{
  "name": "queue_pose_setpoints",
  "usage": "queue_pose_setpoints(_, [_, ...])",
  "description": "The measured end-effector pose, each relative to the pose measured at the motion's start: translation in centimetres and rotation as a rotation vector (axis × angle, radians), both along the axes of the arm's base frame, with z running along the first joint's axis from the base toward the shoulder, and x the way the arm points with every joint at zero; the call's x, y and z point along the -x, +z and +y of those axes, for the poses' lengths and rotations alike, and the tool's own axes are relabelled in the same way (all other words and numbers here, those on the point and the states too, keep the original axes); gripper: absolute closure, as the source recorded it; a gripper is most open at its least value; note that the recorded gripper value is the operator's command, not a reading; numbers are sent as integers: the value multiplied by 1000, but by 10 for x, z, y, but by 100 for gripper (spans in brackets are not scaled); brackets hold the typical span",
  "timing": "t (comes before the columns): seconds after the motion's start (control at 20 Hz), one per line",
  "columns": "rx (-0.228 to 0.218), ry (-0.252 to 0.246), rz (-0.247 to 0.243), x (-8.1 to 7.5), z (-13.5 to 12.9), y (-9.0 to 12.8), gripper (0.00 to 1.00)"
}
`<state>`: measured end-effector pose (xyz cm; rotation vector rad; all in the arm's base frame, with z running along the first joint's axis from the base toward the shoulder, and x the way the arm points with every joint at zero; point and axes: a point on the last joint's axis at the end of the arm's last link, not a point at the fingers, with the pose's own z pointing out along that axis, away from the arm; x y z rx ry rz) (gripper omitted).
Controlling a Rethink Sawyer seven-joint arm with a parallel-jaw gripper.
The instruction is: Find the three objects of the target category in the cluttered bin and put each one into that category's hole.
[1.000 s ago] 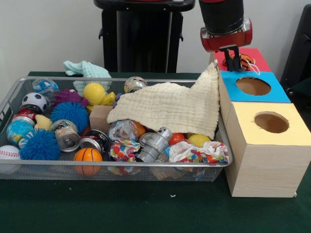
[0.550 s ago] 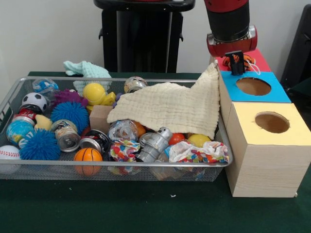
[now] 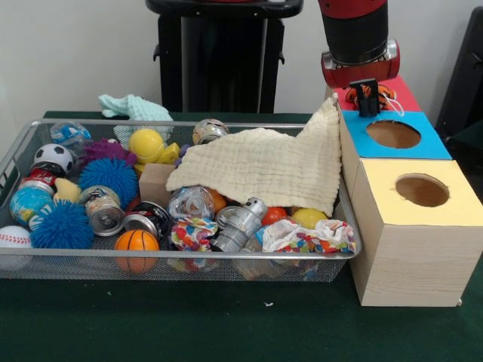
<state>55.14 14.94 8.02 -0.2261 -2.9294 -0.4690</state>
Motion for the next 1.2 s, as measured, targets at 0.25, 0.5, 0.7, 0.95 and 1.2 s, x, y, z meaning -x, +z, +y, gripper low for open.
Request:
queue_pose_setpoints(0.25, [-1, 1, 3, 0, 0, 0, 100])
queue_pose_setpoints(0.5, [0, 1, 3, 0, -1, 0, 100])
queue_pose_setpoints(0.7, [0, 1, 5, 0, -1, 1, 100])
queue_pose_setpoints(0.95, [4, -2, 13, 1, -5, 3, 100])
queue_pose_setpoints(1.2, [3, 0, 42, 4, -11, 11, 100])
